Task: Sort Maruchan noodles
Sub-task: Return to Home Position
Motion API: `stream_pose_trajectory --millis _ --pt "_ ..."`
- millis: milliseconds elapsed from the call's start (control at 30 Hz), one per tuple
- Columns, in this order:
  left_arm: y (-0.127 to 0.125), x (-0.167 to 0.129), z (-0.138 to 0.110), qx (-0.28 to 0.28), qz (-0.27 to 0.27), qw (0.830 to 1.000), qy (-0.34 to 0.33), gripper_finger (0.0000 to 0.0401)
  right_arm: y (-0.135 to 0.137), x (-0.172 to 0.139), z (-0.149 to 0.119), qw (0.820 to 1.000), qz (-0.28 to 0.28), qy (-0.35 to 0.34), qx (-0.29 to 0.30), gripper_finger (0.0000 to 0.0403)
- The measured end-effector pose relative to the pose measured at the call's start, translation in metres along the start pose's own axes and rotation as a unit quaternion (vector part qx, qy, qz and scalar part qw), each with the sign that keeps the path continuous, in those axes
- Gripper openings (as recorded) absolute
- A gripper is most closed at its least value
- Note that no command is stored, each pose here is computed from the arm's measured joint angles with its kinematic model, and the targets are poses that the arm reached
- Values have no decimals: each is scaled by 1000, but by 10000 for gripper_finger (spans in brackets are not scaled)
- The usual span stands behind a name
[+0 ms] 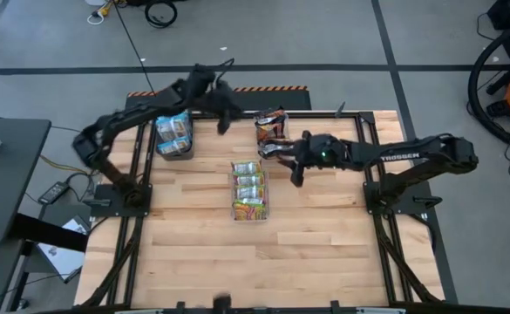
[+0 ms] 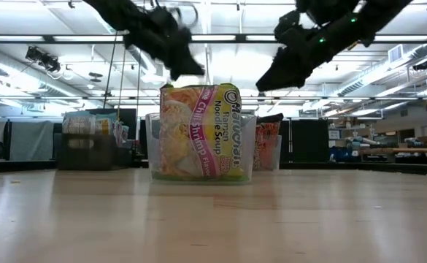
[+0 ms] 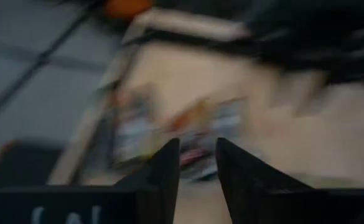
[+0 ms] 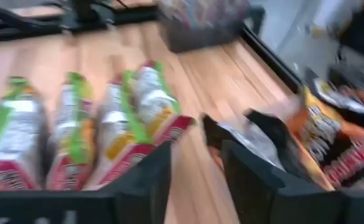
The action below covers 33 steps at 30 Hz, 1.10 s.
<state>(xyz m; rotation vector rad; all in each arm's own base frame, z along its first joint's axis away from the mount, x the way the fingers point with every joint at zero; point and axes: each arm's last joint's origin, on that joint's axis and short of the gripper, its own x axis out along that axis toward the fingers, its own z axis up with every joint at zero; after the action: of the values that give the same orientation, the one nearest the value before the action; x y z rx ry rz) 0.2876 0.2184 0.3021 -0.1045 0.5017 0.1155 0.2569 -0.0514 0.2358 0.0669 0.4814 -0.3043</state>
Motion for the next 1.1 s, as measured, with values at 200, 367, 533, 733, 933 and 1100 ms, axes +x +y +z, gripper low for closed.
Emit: stream_pose_trajectory --millis 200,367,533,733,933,1100 --pt "-89 -9 -22 28 -72 994 -77 21 33 -17 -13 995 -12 -77 -68 49" --pt "-150 -23 -58 56 -104 985 -122 11 51 -44 -22 989 39 -116 -89 15" --pt "-175 -48 -91 50 -77 982 -164 6 42 -69 -39 979 123 -145 -80 8" --pt "-168 -63 -130 39 -56 961 -270 6 7 -67 -43 982 119 -146 -18 6" --pt "-164 -80 -170 -11 -71 953 -293 6 -4 -87 -49 984 108 -138 -25 6" --pt "-164 -97 -200 -18 -51 937 -345 6 1 -114 -65 979 121 -166 12 5"
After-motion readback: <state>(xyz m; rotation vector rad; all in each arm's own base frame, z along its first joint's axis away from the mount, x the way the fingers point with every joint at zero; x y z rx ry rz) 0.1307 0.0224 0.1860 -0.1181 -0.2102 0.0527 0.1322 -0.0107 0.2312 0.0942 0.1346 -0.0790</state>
